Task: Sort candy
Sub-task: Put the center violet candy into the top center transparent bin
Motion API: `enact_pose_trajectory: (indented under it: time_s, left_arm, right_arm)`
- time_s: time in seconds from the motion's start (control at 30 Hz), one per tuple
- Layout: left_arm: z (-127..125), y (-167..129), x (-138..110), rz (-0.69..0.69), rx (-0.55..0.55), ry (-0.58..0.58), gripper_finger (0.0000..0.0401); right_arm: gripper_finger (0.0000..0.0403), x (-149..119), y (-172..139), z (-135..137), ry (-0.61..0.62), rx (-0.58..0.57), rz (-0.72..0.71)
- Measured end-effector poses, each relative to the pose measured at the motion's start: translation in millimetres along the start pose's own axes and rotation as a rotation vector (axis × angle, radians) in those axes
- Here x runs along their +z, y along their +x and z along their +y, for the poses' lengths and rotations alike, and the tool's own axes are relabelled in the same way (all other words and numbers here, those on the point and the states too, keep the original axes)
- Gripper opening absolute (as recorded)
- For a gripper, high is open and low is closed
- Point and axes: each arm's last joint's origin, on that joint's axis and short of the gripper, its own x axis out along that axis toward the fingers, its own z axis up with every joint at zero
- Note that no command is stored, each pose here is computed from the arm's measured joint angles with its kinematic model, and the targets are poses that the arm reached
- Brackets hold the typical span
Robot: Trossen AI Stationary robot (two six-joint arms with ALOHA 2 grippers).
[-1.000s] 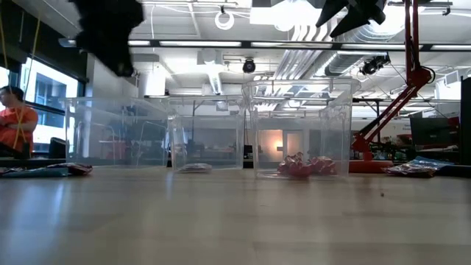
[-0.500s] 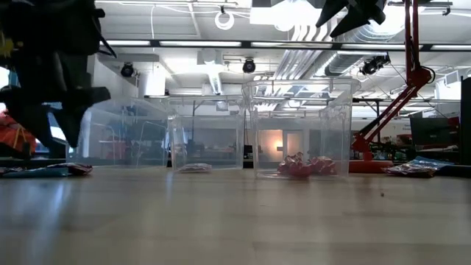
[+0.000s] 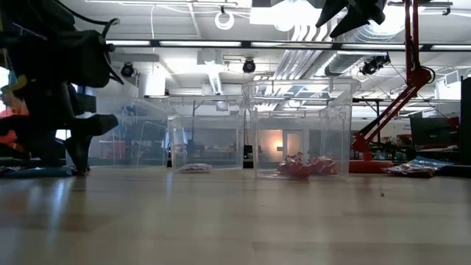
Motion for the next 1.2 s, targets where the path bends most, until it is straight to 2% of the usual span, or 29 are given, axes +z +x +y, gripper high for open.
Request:
enact_pose_trajectory:
  time_s: [0.07, 0.13, 0.27, 0.3, 0.5, 0.67, 0.77, 0.87, 0.93, 1.03, 1.13, 1.2]
  left_arm:
    - [-3.4, -0.3, -0.1, 0.002, 0.0, 0.043, 0.0187]
    - [-7.9, -2.8, 0.3, 0.014, -0.021, 0.059, 0.0155]
    - [-15.2, -9.5, 2.3, 0.026, -0.07, 0.097, 0.004]
    - [-17.7, -11.1, 2.8, 0.03, -0.095, 0.109, 0.0023]
    - [-33.7, -40.2, 11.5, 0.05, -0.256, 0.217, 0.0007]
    - [-49.6, -99.8, 28.2, -0.012, -0.542, 0.351, 0.0005]
    - [-62.1, -138.2, 47.5, -0.158, -0.768, 0.364, 0.0003]
    - [-74.1, -160.9, 71.9, -0.359, -0.868, 0.379, 0.0002]
    - [-81.6, -164.6, 88.1, -0.459, -0.859, 0.406, 0.0002]
    - [-89.4, -153.5, 109.6, -0.523, -0.757, 0.435, 0.0006]
    - [-96.4, -131.9, 126.3, -0.517, -0.666, 0.481, 0.0032]
    - [-101.3, -116.6, 134.5, -0.471, -0.649, 0.506, 0.0064]
  right_arm:
    - [0.0259, -0.1, 0.9, 0.6, -0.002, -0.001, 0.002]
    - [0.0259, -0.6, 2.3, 1.4, -0.005, -0.004, 0.006]
    - [0.0259, -1.8, 6.7, 4.3, -0.014, -0.011, 0.018]
    - [0.0259, -2.1, 7.3, 4.7, -0.017, -0.012, 0.02]
    - [0.0259, -4.6, 13.1, 8.6, -0.033, -0.007, 0.051]
    - [0.0259, -1.2, 7.6, 8.1, -0.041, 0.017, 0.013]
    - [0.0259, 2.0, 3.1, 6.2, -0.036, 0.029, -0.018]
    - [0.0259, 3.2, 1.6, 4.9, -0.03, 0.018, -0.034]
    - [0.0259, 3.4, 1.4, 4.7, -0.029, 0.015, -0.038]
    - [0.0259, 3.5, 1.9, 5.2, -0.025, 0.016, -0.039]
    - [0.0259, 3.7, 2.3, 5.6, -0.021, 0.017, -0.04]
    - [0.0259, 3.8, 2.3, 5.7, -0.02, 0.018, -0.041]
